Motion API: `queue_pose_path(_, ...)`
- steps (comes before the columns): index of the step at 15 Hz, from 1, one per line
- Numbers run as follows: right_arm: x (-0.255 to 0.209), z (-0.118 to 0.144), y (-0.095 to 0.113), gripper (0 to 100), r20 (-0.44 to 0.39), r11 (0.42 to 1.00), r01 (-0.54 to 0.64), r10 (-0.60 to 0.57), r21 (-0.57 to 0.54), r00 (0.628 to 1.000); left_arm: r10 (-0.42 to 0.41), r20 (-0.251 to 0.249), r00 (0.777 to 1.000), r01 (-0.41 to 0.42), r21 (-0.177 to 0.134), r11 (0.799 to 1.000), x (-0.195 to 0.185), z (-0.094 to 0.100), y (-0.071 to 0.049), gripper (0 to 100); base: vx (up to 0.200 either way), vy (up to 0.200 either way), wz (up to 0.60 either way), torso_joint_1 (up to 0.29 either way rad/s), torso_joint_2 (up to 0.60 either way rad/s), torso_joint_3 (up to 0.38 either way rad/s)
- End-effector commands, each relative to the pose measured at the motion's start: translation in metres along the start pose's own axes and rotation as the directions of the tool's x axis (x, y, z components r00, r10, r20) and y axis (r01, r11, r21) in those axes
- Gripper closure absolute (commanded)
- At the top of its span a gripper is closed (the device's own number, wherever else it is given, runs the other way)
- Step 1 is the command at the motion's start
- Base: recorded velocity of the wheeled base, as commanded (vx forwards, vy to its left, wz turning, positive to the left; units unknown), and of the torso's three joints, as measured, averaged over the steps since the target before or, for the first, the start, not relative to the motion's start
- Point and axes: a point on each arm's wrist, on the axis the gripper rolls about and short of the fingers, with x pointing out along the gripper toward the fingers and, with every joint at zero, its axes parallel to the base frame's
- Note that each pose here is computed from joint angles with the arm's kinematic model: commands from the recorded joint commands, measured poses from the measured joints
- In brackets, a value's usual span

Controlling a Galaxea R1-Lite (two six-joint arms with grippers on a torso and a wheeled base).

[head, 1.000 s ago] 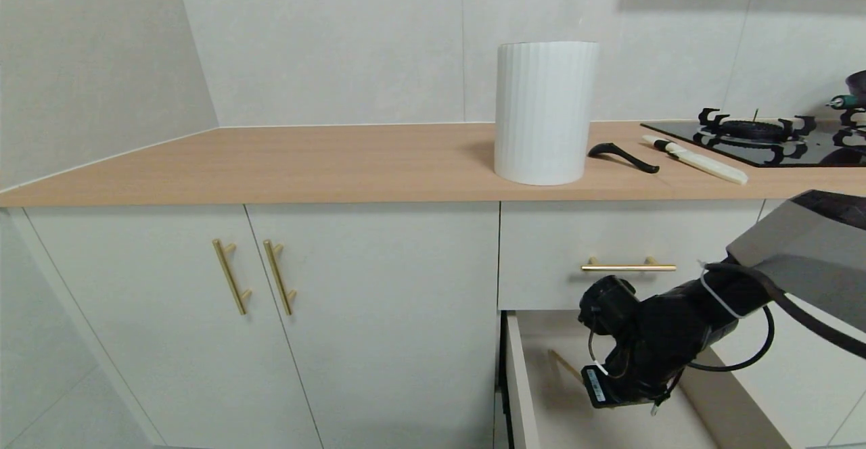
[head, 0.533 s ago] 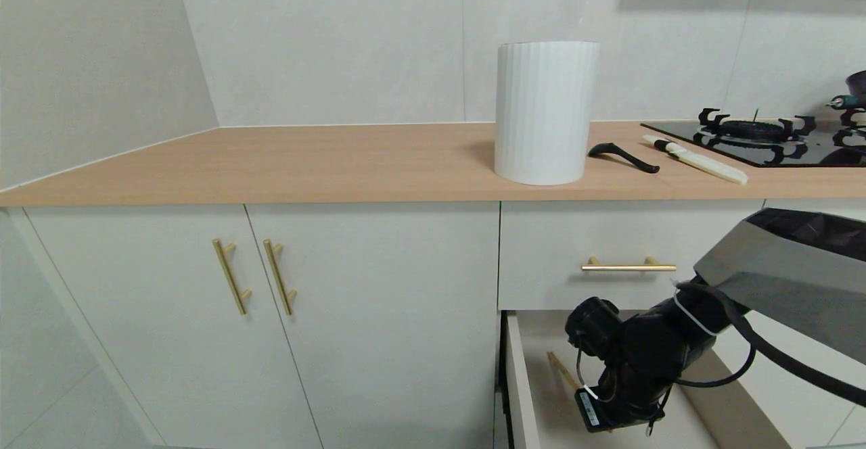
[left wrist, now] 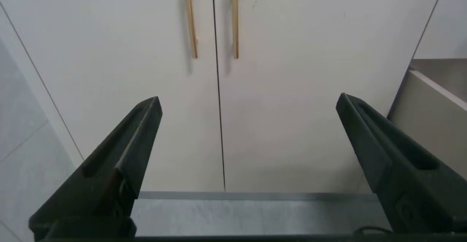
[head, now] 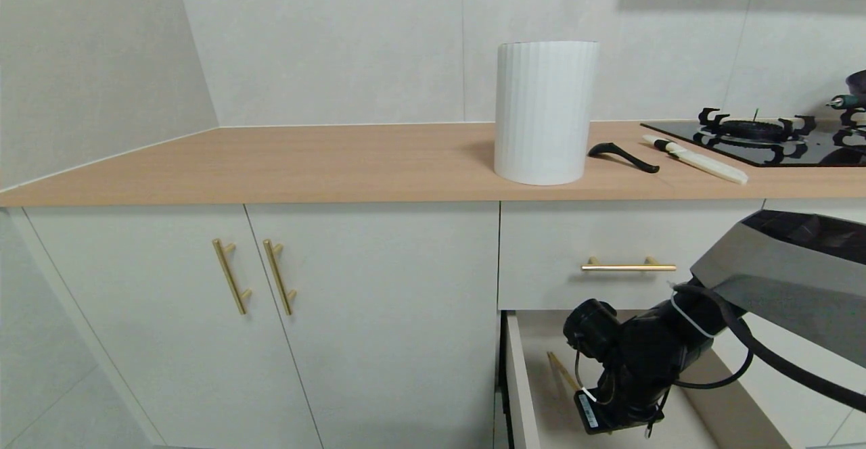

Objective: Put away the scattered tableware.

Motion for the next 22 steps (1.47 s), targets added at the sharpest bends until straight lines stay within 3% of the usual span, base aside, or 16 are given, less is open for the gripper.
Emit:
queue_pose_path(1, 0.000, 0.000, 0.000, 100, -0.001, 1.000, 0.000, 0.000, -0.001, 1.000, 0.002, 0.000, 1.000, -0.002, 0.000, 1.000, 0.000, 0.000, 0.000, 0, 0.000, 0.000, 0.00, 0.000, 0.00, 0.000)
queue_pose_path(7, 0.000, -0.001, 0.000, 100, -0.003, 1.000, 0.001, -0.001, -0.001, 1.000, 0.002, 0.000, 1.000, -0.002, 0.000, 1.000, 0.000, 0.000, 0.000, 0, 0.000, 0.000, 0.00, 0.000, 0.00, 0.000)
queue_pose_path(8, 0.000, -0.001, 0.000, 0, -0.003, 1.000, 0.001, -0.001, -0.001, 1.000, 0.000, 0.000, 1.000, 0.000, 0.000, 1.000, 0.000, 0.000, 0.000, 0, 0.000, 0.000, 0.00, 0.000, 0.00, 0.000)
queue_pose_path(16, -0.007, 0.001, 0.000, 0, 0.016, 1.000, -0.006, 0.006, 0.004, 1.000, 0.000, 0.000, 1.000, 0.000, 0.000, 1.000, 0.000, 0.000, 0.000, 0, 0.000, 0.000, 0.00, 0.000, 0.00, 0.000)
queue_pose_path(18, -0.029, 0.001, -0.003, 0, 0.067, 0.999, -0.025, 0.023, 0.036, 0.998, 0.000, 0.000, 1.000, 0.000, 0.000, 1.000, 0.000, 0.000, 0.000, 0, 0.000, 0.000, 0.00, 0.000, 0.00, 0.000)
queue_pose_path(22, -0.121, -0.003, -0.035, 0, 0.312, 0.989, -0.112, 0.075, 0.101, 0.947, 0.000, 0.000, 1.000, 0.000, 0.000, 1.000, 0.000, 0.000, 0.000, 0, 0.000, 0.000, 0.00, 0.000, 0.00, 0.000)
